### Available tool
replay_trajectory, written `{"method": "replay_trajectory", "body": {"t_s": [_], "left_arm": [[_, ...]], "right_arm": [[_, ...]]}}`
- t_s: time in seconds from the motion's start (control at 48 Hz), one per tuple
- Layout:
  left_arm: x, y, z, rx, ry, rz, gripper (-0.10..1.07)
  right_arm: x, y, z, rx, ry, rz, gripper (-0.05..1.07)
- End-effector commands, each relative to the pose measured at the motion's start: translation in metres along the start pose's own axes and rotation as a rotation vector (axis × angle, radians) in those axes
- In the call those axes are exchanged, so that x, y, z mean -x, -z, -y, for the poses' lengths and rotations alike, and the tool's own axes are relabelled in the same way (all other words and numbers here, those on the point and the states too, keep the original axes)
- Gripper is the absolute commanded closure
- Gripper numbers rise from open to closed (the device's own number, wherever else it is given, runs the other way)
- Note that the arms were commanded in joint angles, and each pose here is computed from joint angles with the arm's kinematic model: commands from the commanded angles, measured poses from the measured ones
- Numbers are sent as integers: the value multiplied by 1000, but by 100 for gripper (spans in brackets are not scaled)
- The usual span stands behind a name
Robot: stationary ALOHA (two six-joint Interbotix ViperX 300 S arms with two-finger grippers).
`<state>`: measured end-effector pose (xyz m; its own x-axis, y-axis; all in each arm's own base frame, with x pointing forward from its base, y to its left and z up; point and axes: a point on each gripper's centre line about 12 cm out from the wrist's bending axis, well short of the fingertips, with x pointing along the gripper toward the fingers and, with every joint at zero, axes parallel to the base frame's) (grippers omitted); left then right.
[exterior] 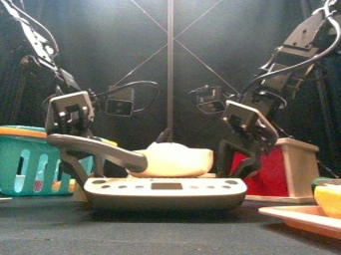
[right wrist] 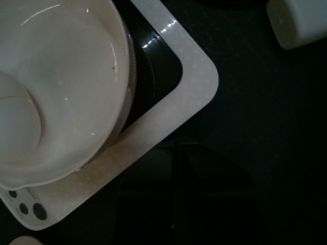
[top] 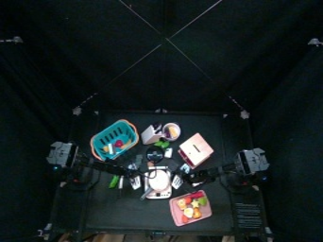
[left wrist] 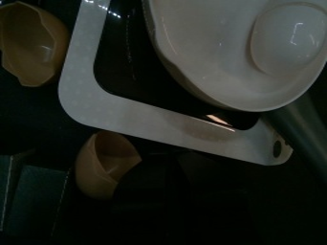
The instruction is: Move stove to middle
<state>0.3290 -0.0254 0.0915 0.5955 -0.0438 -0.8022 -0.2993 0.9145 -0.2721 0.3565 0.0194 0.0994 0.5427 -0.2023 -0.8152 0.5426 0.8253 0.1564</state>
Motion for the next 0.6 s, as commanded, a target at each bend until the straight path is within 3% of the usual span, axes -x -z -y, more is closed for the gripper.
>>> {"method": "replay_trajectory", "body": {"t_s": [0.0,0.167,0.312,0.438,0.583], "left_arm": [[7,-10,3,33,18,39,56],[13,-4,0,57,17,34,56],[33,4,-4,87,29,57,56],[52,0,-6,86,49,108,56],[56,-3,-8,65,49,125,56]], "right_arm": [[13,-11,-4,-19,-31,35,68],[14,-6,-2,-36,-18,20,68],[24,-2,9,-63,20,20,68],[36,-7,12,-70,16,49,68],[41,-11,11,-59,7,68,68]]}}
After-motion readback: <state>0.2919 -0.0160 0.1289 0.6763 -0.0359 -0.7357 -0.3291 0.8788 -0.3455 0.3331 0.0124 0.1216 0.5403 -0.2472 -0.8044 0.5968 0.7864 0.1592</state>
